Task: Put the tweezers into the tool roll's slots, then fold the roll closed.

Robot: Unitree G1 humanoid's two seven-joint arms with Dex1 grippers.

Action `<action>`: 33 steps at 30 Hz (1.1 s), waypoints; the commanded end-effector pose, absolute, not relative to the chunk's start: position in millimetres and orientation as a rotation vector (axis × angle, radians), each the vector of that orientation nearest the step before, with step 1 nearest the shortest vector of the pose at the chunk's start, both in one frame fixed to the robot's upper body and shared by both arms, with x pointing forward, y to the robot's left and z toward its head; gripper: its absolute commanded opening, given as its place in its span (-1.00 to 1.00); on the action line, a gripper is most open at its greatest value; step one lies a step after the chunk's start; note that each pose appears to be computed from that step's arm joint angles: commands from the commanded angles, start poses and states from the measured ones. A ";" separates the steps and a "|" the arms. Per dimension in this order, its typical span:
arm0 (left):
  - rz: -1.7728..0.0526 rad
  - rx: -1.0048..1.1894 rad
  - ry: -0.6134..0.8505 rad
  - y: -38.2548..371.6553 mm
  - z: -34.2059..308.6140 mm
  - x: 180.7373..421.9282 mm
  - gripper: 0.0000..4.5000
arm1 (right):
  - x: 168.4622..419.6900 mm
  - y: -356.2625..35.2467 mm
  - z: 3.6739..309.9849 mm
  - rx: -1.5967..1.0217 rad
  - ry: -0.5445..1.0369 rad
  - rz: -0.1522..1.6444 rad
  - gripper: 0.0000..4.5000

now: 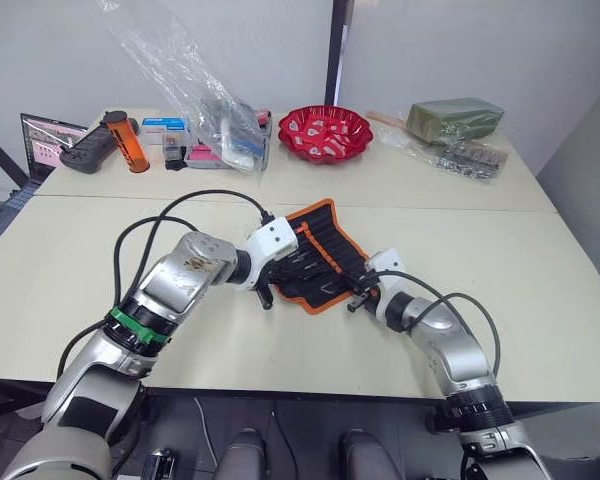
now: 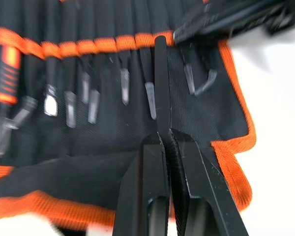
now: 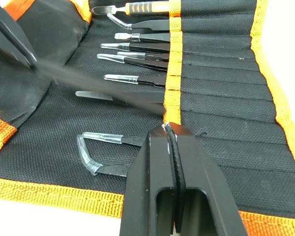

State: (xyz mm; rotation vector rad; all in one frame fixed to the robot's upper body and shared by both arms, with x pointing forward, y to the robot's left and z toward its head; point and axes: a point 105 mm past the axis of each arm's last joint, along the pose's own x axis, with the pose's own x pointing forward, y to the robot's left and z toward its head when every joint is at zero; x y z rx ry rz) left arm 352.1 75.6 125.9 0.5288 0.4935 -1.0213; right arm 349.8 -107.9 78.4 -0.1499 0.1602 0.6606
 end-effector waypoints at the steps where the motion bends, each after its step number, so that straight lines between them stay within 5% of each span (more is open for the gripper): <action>1: -1.015 0.563 0.441 68.7 136.2 355.8 -0.99 | 344.1 -139.7 42.0 -0.166 0.314 0.559 -1.00; 18: -1.003 0.581 0.475 76.7 127.1 342.1 -0.99 | 345.4 -149.7 38.3 -0.182 0.335 0.537 -1.00; 33: -0.995 0.538 0.405 44.2 125.0 361.6 -0.99 | 348.1 -157.7 35.0 -0.196 0.351 0.505 -1.00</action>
